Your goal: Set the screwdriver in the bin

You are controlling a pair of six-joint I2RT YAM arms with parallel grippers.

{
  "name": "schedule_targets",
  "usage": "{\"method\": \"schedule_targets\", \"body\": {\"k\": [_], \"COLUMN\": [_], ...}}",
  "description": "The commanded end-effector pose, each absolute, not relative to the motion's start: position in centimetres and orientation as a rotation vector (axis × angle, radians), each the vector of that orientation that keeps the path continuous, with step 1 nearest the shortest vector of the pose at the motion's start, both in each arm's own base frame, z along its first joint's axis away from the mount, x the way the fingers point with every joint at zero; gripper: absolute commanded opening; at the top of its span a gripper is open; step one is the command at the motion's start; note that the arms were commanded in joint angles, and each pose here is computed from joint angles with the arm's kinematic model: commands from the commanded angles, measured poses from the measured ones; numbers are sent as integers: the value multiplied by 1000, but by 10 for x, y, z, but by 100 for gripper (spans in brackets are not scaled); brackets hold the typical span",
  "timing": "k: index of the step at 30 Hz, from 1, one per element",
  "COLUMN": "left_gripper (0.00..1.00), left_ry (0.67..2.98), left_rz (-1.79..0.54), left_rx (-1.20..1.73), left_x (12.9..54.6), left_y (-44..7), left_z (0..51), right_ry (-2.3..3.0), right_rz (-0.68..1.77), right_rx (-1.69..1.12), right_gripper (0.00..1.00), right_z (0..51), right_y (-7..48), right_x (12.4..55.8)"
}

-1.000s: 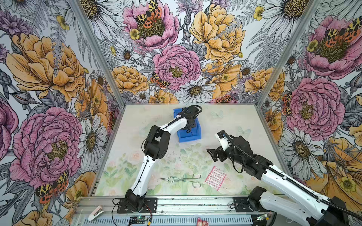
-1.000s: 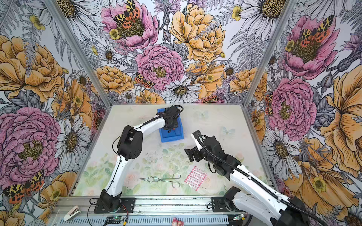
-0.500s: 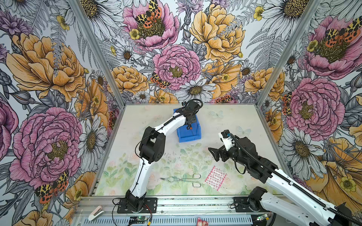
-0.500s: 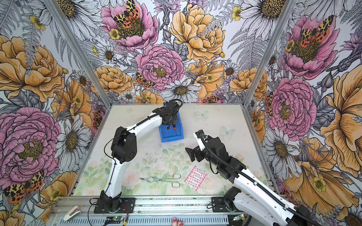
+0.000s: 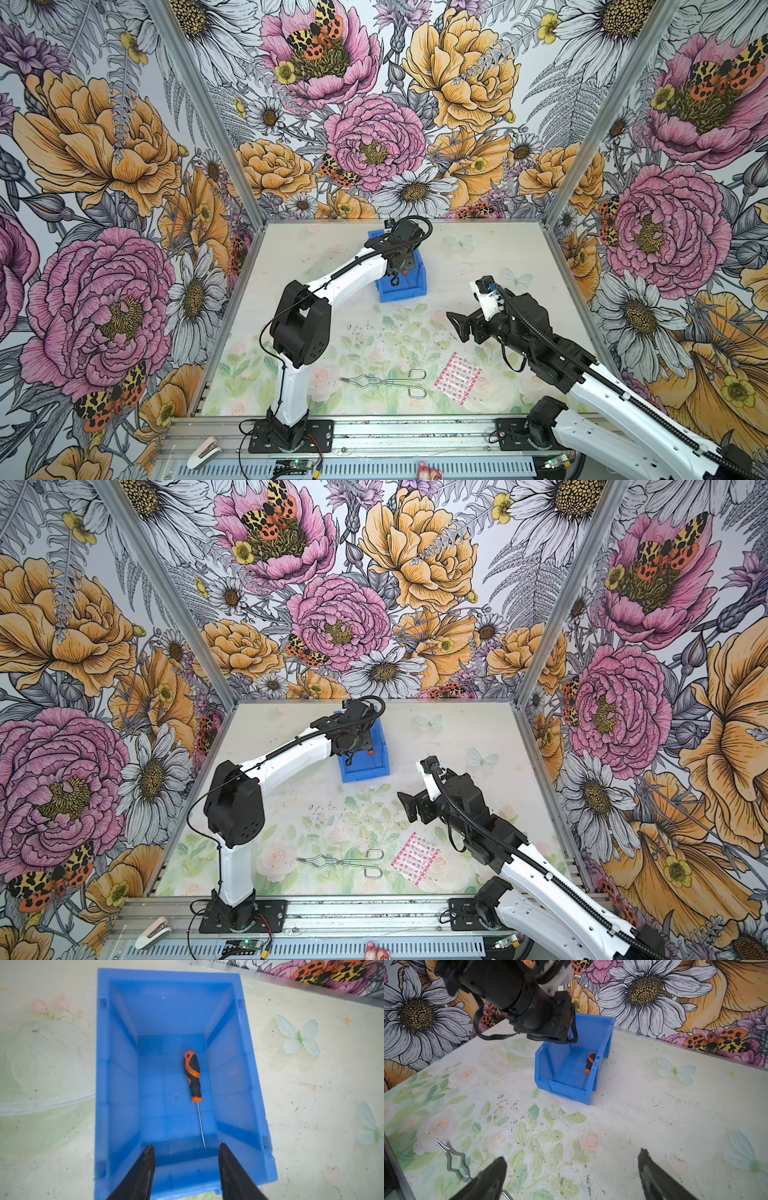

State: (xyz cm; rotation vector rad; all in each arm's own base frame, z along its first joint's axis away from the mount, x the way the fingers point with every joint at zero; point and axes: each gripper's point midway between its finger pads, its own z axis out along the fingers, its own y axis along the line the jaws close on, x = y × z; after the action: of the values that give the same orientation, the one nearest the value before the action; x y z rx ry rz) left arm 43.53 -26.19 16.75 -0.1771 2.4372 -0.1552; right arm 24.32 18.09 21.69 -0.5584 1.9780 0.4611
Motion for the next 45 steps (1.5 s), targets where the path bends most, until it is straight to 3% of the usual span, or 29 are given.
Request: {"method": "schedule_targets", "body": {"k": [1, 7, 12, 20, 27, 36, 45], "left_gripper": [54, 56, 66, 99, 99, 99, 99], "left_ry": [2366, 2342, 2330, 2258, 2122, 2029, 2043], "left_rz": [-135, -115, -138, -135, -53, 166, 255], "left_rx": [-192, -203, -195, -249, -288, -399, -385], "left_x": [418, 381, 358, 332, 323, 318, 310], "left_y": [-243, -198, -157, -77, -27, 27, 37], "left_z": [194, 202, 199, 205, 200, 202, 190], "right_ry": [2006, 2047, 2073, 2146, 2124, 1979, 1955], "right_rz": [450, 389, 297, 183, 63, -118, -118], "right_rx": [-549, -494, -419, -225, -14, 337, 168], "right_gripper": [100, 99, 99, 99, 99, 99, 100], "right_z": [209, 203, 207, 194, 182, 177, 171], "right_y": [179, 174, 168, 152, 111, 20, 14], "right_x": [244, 258, 279, 311, 323, 307, 314]}}
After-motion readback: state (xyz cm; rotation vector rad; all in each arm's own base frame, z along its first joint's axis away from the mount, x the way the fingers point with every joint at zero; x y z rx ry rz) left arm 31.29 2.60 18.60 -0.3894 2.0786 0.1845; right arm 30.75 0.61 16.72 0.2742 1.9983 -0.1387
